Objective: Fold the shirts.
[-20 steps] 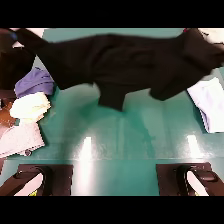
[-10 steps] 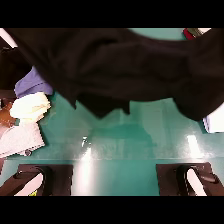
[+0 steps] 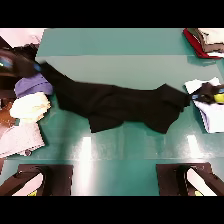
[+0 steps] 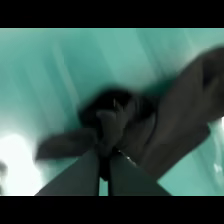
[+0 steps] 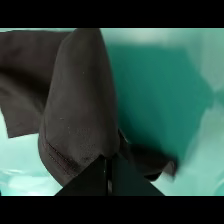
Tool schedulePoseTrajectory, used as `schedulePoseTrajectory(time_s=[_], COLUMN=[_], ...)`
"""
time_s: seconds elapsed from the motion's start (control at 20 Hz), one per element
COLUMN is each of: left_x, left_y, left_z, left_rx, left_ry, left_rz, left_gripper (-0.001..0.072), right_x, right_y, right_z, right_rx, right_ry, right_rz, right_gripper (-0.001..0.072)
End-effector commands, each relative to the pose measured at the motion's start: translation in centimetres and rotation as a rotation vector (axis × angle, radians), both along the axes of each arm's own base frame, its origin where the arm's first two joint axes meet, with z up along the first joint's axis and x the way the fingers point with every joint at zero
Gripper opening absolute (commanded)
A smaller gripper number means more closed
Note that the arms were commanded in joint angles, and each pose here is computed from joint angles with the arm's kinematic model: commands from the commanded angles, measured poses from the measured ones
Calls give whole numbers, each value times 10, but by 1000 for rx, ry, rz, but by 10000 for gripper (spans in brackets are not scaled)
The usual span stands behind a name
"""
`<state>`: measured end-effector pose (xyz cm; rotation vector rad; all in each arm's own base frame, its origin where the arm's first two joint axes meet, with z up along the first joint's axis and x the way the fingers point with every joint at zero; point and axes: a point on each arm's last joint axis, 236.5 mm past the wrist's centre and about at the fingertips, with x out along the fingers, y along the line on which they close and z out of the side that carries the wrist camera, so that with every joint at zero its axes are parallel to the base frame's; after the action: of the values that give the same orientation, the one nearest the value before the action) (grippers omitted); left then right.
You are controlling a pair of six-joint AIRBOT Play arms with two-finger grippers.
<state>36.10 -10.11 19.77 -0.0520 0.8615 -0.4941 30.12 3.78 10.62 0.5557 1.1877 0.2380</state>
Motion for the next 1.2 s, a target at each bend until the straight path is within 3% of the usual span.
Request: schedulePoseTrajectory(time_s=[0.0, 0.05, 0.15, 0.35, 0.6, 0.8, 1.15], left_x=[8, 11, 15, 15, 16, 16, 14], left_y=[5, 6, 5, 4, 2, 2, 1], left_z=[-88, -94, -95, -93, -92, -91, -93], left_rx=[-18, -20, -27, -36, -47, -47, -46], left_ry=[134, 136, 131, 127, 126, 124, 133], left_rz=[64, 75, 80, 80, 80, 81, 76], left_gripper=[33, 33, 33, 33, 33, 33, 33], right_x=[31, 40, 53, 42, -52, -90, -110], right_y=[-14, -19, -28, -53, -10, 15, 44], right_z=[-68, -74, -77, -64, -116, -157, -189], right_rx=[25, 18, 11, -39, 41, 42, 30], right_ry=[20, 8, 2, 31, 254, 300, 381], right_rz=[-123, -147, -168, -99, -13, -1, 73], right_gripper=[14, 33, 528, 531, 503, 501, 497])
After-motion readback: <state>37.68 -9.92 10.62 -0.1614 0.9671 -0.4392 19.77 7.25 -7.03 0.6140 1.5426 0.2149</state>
